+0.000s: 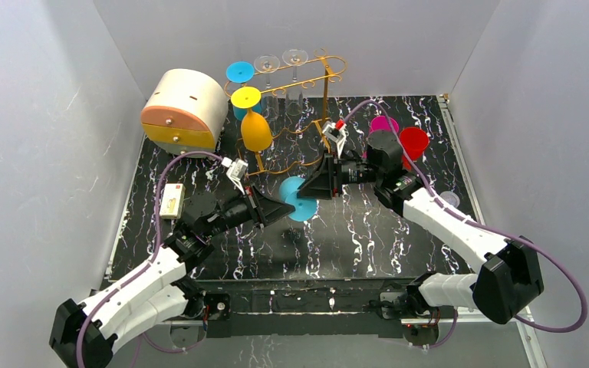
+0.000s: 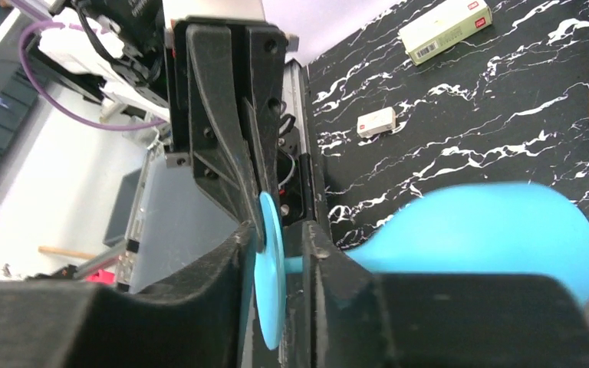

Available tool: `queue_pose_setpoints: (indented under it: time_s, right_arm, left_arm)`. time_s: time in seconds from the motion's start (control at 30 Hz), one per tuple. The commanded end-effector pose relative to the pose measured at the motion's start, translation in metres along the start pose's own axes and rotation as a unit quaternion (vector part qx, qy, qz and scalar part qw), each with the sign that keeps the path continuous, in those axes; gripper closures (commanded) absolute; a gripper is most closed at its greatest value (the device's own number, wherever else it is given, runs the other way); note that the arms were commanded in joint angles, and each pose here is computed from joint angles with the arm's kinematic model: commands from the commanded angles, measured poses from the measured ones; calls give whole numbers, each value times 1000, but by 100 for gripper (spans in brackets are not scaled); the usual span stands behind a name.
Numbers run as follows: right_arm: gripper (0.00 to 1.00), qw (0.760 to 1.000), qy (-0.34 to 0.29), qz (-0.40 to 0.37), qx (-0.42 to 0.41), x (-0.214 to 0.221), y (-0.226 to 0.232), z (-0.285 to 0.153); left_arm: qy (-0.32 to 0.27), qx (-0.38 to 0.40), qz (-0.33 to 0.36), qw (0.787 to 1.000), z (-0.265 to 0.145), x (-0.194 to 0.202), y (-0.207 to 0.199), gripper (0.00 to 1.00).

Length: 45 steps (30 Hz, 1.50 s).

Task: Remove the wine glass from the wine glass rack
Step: Place the wine glass at the center of the board.

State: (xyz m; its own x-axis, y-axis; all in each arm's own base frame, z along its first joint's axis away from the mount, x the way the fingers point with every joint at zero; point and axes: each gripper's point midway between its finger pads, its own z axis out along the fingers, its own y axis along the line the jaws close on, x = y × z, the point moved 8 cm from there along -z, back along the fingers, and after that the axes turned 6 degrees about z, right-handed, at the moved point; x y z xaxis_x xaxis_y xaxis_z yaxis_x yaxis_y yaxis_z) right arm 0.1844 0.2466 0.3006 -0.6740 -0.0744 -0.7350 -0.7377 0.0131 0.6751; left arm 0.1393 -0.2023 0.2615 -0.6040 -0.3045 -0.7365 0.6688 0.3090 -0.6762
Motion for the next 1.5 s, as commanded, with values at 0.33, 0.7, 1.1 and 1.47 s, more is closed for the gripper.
queue_pose_setpoints:
  time_s: [0.33, 0.7, 1.1, 1.47]
  right_arm:
    - [44, 994, 15, -104, -39, 18, 29, -21]
    - [69, 994, 29, -77, -76, 14, 22, -7]
    - [84, 992, 29, -73, -103, 15, 22, -4]
    - [83, 991, 18, -87, -104, 18, 16, -2]
  left_arm:
    - [-51, 10, 75, 996, -18, -17, -16, 100]
    - [-57, 38, 69, 995, -14, -20, -22, 100]
    - [-60, 32, 77, 995, -16, -21, -21, 100]
    - [-49, 37, 72, 996, -14, -15, -18, 100]
